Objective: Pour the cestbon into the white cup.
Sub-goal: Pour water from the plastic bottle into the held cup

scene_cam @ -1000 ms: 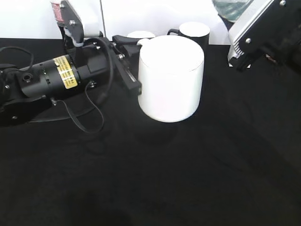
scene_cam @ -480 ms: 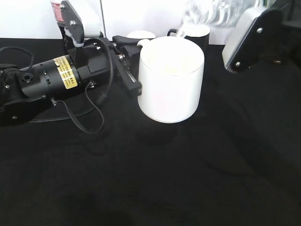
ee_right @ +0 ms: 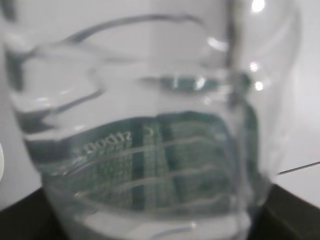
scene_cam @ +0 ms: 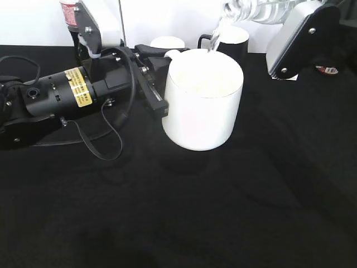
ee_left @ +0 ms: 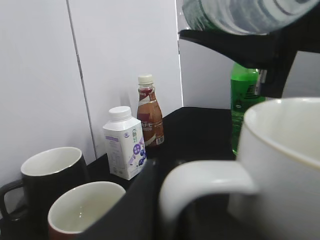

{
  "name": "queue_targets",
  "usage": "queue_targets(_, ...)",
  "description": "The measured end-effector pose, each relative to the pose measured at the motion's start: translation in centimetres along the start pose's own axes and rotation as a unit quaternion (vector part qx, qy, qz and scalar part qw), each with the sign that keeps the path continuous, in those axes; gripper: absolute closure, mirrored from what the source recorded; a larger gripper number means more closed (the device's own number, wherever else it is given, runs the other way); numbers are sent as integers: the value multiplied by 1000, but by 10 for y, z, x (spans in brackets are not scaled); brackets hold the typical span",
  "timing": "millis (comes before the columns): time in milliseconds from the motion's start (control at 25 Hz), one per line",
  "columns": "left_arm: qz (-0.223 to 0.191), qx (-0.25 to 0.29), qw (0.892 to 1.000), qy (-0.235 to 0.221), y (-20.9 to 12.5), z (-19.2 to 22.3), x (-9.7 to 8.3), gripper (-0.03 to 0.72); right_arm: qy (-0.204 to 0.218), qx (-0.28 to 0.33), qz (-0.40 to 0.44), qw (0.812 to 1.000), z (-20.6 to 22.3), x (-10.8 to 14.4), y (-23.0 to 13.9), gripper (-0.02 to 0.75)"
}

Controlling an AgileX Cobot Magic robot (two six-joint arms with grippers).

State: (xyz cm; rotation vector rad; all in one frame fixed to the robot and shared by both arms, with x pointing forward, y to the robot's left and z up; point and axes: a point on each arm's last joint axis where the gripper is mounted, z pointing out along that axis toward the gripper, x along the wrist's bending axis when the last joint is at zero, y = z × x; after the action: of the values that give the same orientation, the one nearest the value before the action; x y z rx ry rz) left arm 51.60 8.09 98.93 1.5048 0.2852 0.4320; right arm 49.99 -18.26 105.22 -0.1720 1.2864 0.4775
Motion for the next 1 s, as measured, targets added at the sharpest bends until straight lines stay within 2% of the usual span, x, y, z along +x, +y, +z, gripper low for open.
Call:
queue_targets(160,0,0,1000,0,0,0,0,629,-1,6,-15,1000,0,0,-1,255)
queue_targets(400,-48,2,999,0,-1,0,0,628,-1,9,-15,1000,0,0,-2,255)
queue_targets(880,-77,3,997,1,-1,0,0,627,-2,13,-32,999,0,0,-2,255)
queue_targets(960,-78,3,997,1,-1,0,0,627,12,18,5,1000,0,2,-3,255)
queue_targets(1000,-79,3,997,3,-1,0,1,627,27,21,50,998,0,5,-4,255)
